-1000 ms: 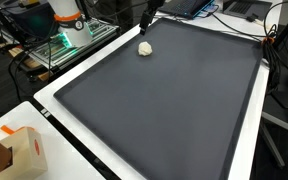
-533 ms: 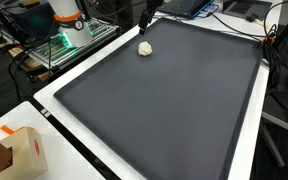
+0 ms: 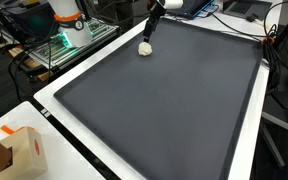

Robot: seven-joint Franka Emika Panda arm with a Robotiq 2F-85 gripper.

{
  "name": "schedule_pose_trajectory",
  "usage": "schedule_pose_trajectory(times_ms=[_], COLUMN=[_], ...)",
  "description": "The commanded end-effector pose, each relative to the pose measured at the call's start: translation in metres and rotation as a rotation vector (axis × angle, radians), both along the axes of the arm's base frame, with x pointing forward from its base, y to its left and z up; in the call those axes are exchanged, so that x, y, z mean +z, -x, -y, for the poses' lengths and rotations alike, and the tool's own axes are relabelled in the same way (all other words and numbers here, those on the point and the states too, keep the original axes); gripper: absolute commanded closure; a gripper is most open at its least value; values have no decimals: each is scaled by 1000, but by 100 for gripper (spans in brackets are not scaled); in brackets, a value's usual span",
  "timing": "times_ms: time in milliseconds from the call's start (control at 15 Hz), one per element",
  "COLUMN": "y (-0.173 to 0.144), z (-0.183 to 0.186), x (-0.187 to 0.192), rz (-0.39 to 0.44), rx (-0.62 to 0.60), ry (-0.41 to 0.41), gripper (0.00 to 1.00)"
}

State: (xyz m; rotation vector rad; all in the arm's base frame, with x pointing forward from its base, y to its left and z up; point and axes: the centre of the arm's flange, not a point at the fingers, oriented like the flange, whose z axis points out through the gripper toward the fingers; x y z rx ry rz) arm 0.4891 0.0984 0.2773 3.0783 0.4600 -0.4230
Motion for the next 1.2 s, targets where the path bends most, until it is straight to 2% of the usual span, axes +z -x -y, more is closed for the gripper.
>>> schedule_pose_trajectory(times_ms=[0, 933, 1133], y=[9, 21, 21], z=[-2, 0, 2], x=[-20, -50, -54], rz=[-4, -73, -73], rx=[-48, -122, -131], ry=[-10, -22, -25], gripper=[0, 0, 8])
